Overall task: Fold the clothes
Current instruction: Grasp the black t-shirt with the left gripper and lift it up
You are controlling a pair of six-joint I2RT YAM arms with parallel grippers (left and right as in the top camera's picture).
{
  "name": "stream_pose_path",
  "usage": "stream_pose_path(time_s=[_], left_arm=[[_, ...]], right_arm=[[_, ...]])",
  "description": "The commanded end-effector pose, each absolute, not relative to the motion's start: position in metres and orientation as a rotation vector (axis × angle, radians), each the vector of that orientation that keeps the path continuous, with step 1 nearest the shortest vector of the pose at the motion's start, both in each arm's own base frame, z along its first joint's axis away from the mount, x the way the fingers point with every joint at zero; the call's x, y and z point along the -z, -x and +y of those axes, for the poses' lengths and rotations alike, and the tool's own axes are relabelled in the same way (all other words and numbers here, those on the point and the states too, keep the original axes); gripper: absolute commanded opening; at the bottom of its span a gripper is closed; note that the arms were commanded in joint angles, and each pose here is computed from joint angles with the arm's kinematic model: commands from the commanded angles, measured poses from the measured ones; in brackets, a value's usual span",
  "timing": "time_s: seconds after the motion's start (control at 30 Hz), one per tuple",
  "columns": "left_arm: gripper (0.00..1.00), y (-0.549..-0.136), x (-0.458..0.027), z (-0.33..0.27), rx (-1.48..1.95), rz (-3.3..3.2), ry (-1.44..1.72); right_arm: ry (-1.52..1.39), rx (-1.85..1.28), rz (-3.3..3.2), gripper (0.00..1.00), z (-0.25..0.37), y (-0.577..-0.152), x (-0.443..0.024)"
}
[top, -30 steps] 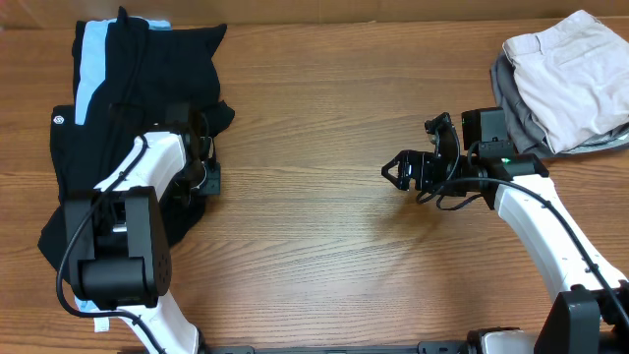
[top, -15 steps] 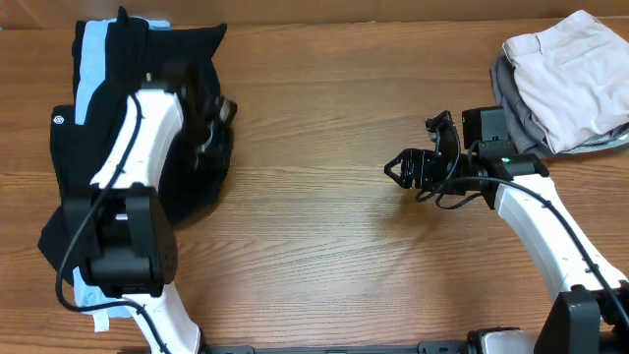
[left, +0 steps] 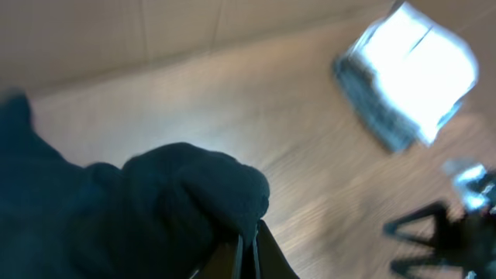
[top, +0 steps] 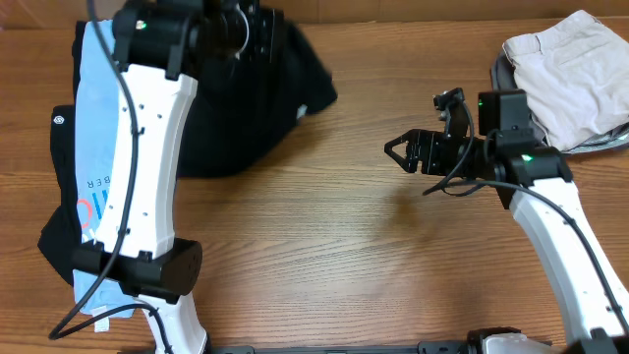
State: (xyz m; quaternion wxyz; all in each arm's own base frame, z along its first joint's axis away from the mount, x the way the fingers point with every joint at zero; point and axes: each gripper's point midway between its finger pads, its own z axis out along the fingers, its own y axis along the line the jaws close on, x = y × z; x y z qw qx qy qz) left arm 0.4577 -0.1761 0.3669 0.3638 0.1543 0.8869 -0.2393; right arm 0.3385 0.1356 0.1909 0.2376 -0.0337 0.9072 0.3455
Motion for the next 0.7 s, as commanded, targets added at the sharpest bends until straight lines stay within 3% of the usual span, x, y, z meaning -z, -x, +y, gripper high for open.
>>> stream_pose_path(time_s=[0.0, 0.2, 0.67], left_arm=[[0.04, -0.440, -0.436, -0.189, 0.728, 2.103, -0.375], [0.04, -0.431, -0.481, -0.208, 0.854, 1.941, -0.423], [0.04, -0.416, -0.484, -0.224, 0.958, 1.933, -0.495]], right_arm=[[0.142, -0.967, 2.387, 0.77, 0.139, -0.335, -0.227], [0.189, -0.979, 2.331, 0.80, 0.143, -0.334, -0.240], [0.366, -0.840, 2.195, 0.84, 0.141, -0.362, -0.243]])
